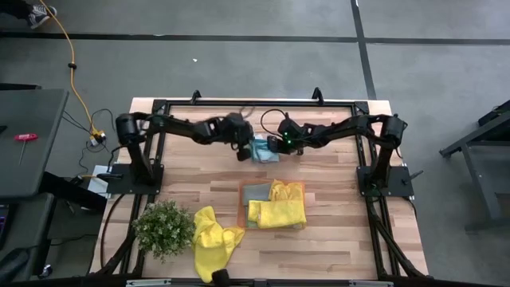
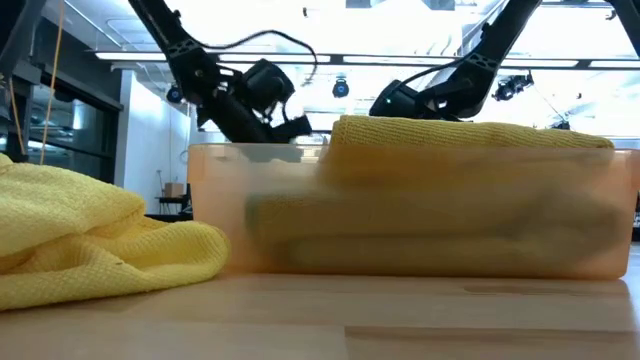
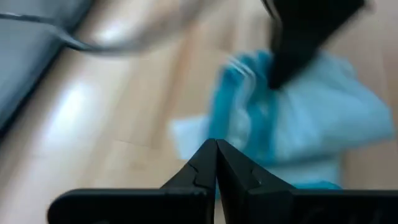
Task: Fold microfiber towels
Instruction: Put the blue microfiber towel into the orange bin
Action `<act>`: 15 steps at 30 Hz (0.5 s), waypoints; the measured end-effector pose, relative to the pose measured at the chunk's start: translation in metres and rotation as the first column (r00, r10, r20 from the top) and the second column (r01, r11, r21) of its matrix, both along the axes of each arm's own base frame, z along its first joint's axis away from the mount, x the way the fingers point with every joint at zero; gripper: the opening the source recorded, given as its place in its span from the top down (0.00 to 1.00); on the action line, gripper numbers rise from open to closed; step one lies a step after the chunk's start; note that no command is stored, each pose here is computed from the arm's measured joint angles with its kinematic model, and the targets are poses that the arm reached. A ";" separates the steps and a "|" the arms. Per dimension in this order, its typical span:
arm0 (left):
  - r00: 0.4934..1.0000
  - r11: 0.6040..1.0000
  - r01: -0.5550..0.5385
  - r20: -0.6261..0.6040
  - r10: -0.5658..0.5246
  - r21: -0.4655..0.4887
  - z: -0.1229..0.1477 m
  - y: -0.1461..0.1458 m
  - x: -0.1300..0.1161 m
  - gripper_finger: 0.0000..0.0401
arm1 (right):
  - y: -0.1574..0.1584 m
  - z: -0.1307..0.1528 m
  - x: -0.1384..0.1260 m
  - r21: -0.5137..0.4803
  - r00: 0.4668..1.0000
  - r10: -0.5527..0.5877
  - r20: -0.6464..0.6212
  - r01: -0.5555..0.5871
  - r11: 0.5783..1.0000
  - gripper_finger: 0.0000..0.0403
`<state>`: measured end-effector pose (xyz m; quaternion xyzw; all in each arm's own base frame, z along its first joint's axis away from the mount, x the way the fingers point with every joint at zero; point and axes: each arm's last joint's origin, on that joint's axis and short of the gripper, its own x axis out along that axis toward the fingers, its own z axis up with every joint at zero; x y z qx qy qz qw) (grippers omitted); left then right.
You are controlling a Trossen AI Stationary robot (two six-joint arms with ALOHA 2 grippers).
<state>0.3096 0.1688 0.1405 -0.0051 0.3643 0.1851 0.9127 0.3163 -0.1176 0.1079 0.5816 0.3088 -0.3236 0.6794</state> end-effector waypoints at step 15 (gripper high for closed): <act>0.853 0.920 -0.342 0.473 0.219 0.190 0.170 0.001 -0.087 1.00 | -0.032 0.094 -0.078 -0.182 0.988 0.146 -0.051 -0.153 0.971 0.99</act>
